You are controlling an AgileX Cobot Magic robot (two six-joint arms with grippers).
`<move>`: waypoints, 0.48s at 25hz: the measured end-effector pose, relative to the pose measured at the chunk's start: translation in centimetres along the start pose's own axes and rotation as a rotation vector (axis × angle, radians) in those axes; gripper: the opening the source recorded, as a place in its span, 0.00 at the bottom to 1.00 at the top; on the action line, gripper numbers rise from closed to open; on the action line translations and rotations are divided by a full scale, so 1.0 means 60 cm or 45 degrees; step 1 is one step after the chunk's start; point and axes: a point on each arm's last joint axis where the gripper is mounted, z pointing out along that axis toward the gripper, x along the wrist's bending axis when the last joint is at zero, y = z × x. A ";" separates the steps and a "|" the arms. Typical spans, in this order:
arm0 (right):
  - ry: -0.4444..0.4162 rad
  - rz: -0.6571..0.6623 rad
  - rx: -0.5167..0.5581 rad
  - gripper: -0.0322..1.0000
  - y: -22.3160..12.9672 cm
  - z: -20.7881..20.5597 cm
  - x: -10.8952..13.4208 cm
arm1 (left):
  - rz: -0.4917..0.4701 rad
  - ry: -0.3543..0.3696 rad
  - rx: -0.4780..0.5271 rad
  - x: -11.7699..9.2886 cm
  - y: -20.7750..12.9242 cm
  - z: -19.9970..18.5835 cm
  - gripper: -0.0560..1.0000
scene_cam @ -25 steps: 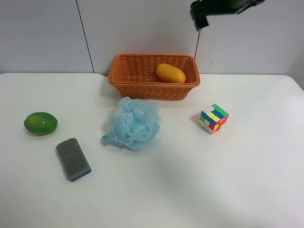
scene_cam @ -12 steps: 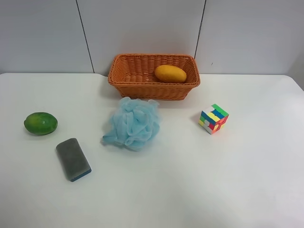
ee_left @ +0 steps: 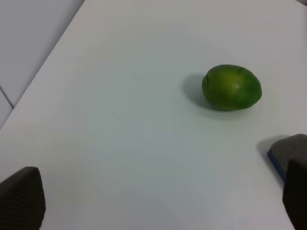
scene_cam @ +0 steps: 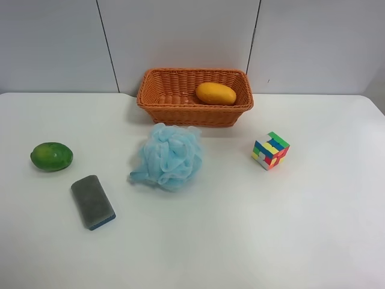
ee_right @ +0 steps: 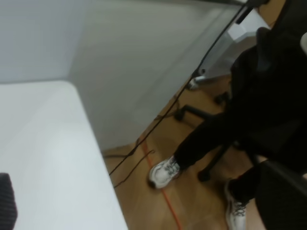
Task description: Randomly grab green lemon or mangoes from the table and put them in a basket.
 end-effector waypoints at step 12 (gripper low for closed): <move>0.450 0.065 0.064 0.99 -0.284 -0.025 0.046 | 0.000 0.000 0.000 0.000 0.000 0.000 0.99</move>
